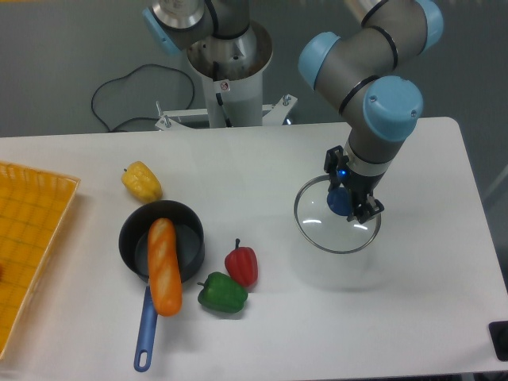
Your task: Close the pot lid
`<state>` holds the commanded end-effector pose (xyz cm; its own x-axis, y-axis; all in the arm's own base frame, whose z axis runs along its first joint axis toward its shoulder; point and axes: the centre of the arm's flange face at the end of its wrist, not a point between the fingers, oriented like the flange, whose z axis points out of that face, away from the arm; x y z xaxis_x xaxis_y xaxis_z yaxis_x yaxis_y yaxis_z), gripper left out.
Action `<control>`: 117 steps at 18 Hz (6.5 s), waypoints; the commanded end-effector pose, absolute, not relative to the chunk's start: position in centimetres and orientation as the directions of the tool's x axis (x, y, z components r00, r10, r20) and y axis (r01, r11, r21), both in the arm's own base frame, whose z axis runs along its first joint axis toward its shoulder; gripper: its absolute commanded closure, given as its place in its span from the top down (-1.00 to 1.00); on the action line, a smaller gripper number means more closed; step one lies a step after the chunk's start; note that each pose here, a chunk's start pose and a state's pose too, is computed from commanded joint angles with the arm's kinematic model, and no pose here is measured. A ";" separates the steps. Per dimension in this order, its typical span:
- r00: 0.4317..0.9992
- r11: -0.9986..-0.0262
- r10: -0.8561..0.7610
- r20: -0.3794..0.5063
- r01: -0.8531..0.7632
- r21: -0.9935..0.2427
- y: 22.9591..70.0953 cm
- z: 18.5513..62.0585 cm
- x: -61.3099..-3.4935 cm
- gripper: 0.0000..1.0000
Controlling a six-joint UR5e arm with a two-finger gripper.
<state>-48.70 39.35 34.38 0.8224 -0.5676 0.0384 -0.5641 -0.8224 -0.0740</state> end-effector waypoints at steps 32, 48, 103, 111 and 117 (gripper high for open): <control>0.913 -0.911 -0.407 -0.005 -0.406 -0.076 46.6 35.6 -42.0 0.19; 0.958 -0.954 -0.286 -0.009 -0.286 -0.089 50.5 36.3 -30.2 0.19; 0.941 -0.932 -0.324 -0.101 -0.336 -0.135 55.6 31.9 -16.3 0.19; 0.940 -0.932 -0.326 -0.100 -0.337 -0.132 55.7 31.7 -16.1 0.19; 0.938 -0.930 -0.333 -0.101 -0.344 -0.131 55.8 31.6 -15.7 0.19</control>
<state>-15.72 55.84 31.62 0.9376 -0.3329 -0.1006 -0.3442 -0.9297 -0.1311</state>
